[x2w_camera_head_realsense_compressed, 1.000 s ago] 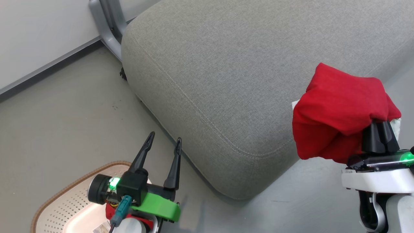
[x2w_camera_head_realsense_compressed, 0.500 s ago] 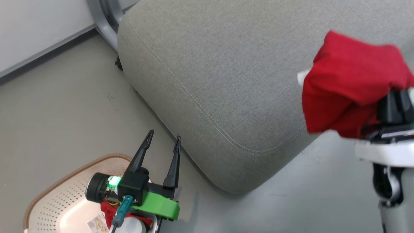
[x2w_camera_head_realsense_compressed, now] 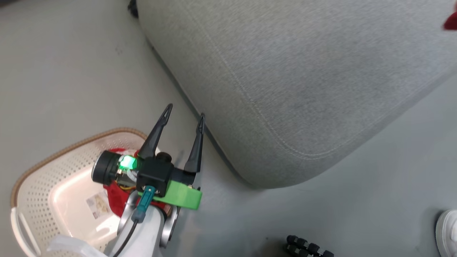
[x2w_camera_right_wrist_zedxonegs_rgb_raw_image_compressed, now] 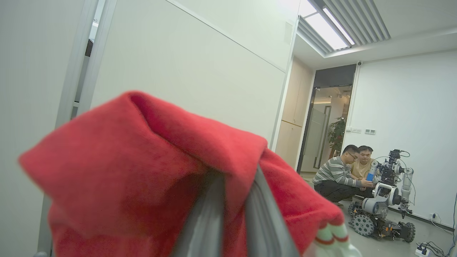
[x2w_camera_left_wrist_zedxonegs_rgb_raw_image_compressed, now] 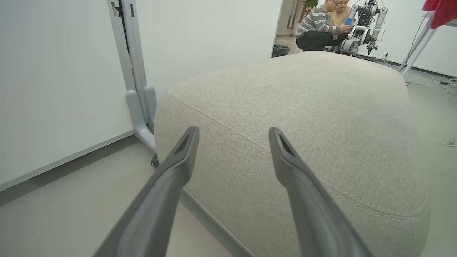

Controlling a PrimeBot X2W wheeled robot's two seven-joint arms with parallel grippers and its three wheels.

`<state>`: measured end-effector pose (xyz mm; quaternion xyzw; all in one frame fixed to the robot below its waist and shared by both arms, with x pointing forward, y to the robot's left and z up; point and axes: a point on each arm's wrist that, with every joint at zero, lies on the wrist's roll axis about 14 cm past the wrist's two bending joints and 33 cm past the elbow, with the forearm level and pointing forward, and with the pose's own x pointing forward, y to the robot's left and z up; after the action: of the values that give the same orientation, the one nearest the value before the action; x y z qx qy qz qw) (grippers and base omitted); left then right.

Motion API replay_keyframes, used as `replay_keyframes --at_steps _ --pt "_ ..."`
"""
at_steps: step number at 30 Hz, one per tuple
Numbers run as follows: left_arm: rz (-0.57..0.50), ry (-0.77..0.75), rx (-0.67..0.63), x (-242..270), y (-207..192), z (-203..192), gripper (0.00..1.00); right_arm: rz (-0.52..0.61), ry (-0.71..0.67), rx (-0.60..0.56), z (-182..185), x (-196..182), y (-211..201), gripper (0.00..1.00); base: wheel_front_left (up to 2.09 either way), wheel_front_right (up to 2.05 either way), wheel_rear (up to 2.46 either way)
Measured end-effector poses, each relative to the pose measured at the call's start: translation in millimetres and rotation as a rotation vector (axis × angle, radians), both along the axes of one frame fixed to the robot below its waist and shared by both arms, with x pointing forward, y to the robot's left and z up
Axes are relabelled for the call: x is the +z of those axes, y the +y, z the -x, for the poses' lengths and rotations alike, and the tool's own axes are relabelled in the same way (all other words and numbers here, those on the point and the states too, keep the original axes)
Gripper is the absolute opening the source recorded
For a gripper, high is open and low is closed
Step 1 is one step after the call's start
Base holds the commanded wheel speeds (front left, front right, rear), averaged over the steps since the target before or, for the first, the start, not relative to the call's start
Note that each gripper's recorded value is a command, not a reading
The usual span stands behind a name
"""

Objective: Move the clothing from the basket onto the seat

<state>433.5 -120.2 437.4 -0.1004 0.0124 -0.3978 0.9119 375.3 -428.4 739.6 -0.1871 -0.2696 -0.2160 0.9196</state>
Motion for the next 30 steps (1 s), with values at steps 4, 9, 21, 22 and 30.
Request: replay_keyframes --at_steps 4,9,21,22,30 --pt "0.003 -0.009 0.047 -7 9 -19 1.00 0.006 0.029 0.012 -38 -5 -8 0.00 0.00 0.00 0.00" --pt "-0.004 0.008 0.096 -23 23 -33 1.00 -0.100 0.120 0.055 -88 -53 -14 0.00 0.00 0.00 0.00" --pt "-0.053 0.050 0.181 -55 52 -44 1.00 -0.334 0.416 0.158 -165 -208 15 0.00 0.00 0.00 0.00" --pt "-0.057 0.053 0.187 -56 54 -44 1.00 -0.346 0.455 0.170 -168 -223 21 0.00 0.00 0.00 0.00" --pt "-0.079 0.068 0.224 -64 67 -45 1.00 -0.448 0.691 0.147 -156 -314 30 0.00 0.00 0.00 0.00"
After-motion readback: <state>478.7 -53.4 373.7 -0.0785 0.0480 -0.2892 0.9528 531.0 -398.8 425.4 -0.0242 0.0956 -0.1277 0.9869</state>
